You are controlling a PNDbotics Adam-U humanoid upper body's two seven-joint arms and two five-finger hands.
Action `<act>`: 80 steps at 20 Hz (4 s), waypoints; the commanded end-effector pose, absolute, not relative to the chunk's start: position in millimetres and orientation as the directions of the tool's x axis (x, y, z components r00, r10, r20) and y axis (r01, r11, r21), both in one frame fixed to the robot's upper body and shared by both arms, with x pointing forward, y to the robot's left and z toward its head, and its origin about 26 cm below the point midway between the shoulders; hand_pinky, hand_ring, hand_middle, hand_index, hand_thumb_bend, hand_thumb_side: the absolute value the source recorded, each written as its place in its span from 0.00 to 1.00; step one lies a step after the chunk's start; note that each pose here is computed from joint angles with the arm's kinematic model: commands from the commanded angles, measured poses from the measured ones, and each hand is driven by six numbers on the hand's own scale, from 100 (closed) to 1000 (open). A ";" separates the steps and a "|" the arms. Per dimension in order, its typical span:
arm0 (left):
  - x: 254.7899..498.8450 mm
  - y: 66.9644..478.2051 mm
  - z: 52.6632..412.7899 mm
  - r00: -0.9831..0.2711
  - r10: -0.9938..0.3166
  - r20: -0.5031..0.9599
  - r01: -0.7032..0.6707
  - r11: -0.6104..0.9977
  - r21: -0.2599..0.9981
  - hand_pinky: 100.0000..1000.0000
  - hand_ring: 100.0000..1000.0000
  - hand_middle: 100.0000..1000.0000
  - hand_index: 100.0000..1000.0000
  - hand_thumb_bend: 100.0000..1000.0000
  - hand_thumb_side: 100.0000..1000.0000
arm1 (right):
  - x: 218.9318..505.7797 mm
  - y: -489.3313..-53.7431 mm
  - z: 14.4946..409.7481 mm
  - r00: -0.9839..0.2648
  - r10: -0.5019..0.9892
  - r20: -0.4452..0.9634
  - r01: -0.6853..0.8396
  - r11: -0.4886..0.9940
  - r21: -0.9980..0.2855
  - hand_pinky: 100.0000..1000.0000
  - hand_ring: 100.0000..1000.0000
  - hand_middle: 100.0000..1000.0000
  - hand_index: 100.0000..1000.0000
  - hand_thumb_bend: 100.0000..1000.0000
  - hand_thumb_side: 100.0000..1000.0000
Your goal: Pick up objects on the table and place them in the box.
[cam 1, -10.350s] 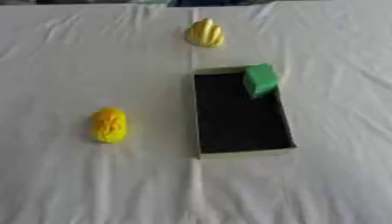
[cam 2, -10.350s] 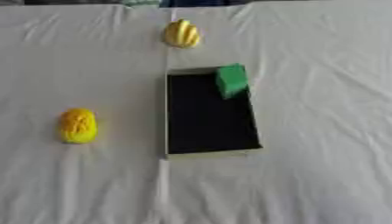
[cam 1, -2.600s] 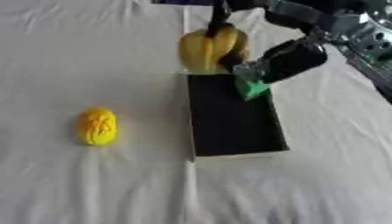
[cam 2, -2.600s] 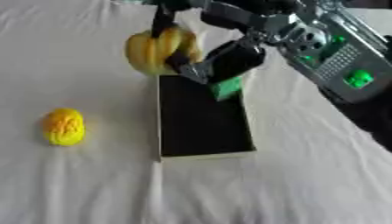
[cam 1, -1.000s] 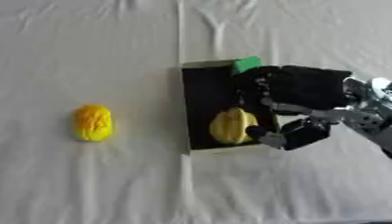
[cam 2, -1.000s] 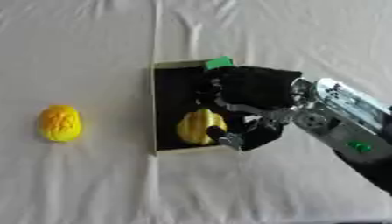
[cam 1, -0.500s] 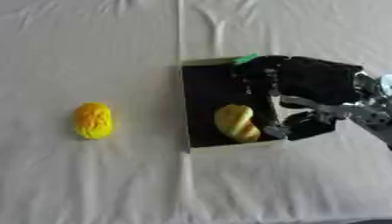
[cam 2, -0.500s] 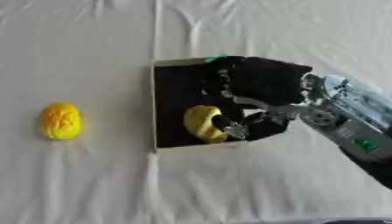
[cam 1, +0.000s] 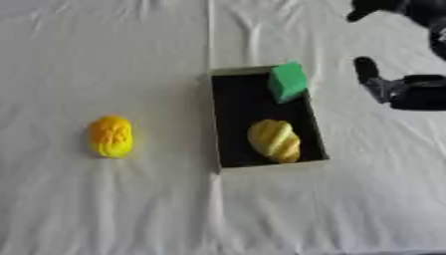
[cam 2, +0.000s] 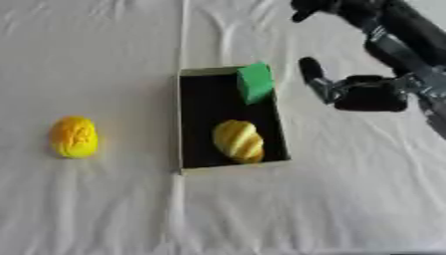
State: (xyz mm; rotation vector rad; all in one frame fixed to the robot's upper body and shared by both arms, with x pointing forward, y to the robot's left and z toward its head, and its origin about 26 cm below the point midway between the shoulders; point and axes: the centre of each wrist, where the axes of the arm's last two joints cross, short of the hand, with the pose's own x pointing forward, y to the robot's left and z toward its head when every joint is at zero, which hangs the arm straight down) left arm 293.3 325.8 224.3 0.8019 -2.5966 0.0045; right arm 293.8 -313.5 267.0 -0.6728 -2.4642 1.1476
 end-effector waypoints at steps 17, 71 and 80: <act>294.5 276.4 308.7 -0.713 -0.699 -0.048 -0.147 0.083 0.986 0.90 0.84 0.78 0.92 0.24 0.27 | 273.8 -360.6 282.3 -0.874 0.464 0.144 0.365 0.822 -0.436 0.93 0.89 0.67 0.85 0.00 0.15; 350.9 273.1 219.2 -0.487 -0.866 0.115 0.370 -0.085 0.925 0.92 0.86 0.77 0.88 0.44 0.00 | 275.1 -357.8 257.2 -0.838 0.443 0.318 0.329 0.876 -0.351 0.95 0.87 0.61 0.83 0.00 0.47; 355.8 277.2 211.9 -0.471 -0.881 0.050 0.341 -0.130 0.931 0.88 0.81 0.73 0.85 0.36 0.00 | 274.7 -358.3 253.8 -0.834 0.437 0.337 0.328 0.884 -0.334 0.96 0.87 0.61 0.83 0.00 0.48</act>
